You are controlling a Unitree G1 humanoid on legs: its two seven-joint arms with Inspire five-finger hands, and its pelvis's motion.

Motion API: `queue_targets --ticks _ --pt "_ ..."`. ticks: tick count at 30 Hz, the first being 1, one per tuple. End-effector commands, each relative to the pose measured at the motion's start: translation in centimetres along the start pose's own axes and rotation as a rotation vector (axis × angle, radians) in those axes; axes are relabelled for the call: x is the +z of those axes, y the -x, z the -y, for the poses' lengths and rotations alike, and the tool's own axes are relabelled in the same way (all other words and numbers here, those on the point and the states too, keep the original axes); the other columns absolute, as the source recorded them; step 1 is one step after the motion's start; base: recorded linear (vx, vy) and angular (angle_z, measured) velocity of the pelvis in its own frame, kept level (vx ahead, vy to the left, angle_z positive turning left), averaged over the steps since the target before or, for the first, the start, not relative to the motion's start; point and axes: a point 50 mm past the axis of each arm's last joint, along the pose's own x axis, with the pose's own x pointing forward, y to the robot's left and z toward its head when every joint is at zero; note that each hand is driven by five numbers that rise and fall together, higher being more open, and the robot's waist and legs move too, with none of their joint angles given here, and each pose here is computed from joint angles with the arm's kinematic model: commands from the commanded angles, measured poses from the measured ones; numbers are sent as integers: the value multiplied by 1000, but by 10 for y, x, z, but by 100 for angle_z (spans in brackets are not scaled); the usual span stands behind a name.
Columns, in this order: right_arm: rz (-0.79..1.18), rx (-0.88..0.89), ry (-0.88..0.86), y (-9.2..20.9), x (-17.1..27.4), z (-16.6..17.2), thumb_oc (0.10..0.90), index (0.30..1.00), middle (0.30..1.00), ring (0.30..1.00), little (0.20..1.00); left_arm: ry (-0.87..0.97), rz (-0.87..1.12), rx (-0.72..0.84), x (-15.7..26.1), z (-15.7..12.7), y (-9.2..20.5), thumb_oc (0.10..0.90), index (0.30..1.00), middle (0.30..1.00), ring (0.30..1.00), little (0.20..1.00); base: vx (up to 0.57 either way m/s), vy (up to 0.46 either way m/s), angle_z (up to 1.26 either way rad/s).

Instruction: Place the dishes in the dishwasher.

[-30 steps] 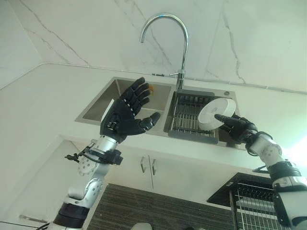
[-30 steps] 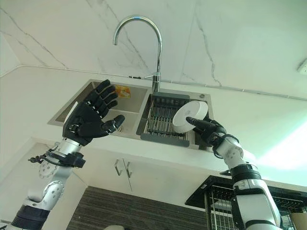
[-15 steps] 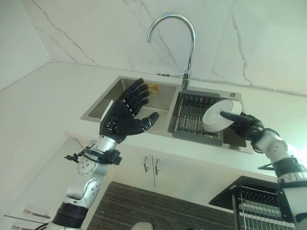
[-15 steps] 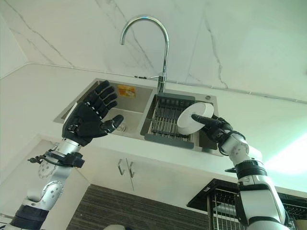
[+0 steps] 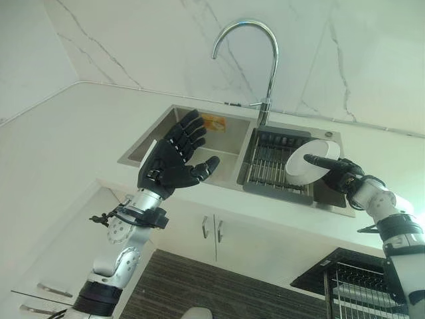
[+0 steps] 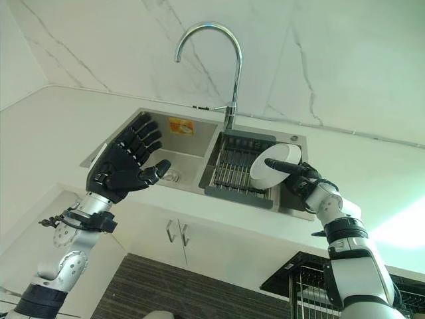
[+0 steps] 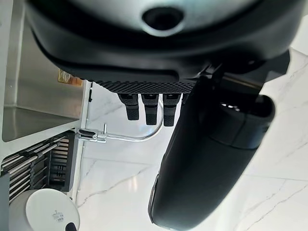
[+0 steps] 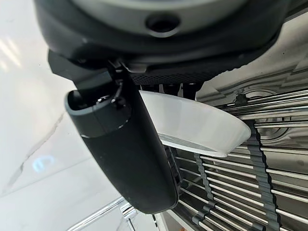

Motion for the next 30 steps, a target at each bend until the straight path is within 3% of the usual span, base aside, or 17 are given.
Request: queue_targets --ticks 1,2,5,8,17,22,27,30 --pt "236 112 -78 5 65 -39 478 418 418 418 418 -24 159 -120 35 14 -12 800 900 900 900 900 -4 14 12" --pt "223 115 -74 4 62 -40 400 300 300 300 300 -21 159 -121 35 14 -12 800 900 900 900 900 -6 17 11" --pt "192 91 -60 0 52 -37 400 300 300 300 300 -20 159 -121 34 15 -14 800 900 900 900 900 -19 29 4" --pt "262 25 -153 0 54 -36 400 300 300 300 300 -9 160 -118 33 16 -15 800 900 900 900 900 -25 35 -1" --pt "421 -38 -124 7 66 -39 400 300 300 300 300 -4 172 -108 32 18 -13 800 900 900 900 900 -17 27 1" --pt "663 -31 39 31 87 -52 400 300 300 300 300 3 172 -118 30 21 -6 800 900 900 900 900 -11 61 -3" --pt "845 106 -16 71 70 -71 400 300 300 300 300 0 185 -125 30 25 1 800 900 900 900 900 14 96 -24" --pt "916 116 -19 97 44 -54 400 300 300 300 300 -24 184 -128 27 26 8 800 900 900 900 900 70 131 -26"
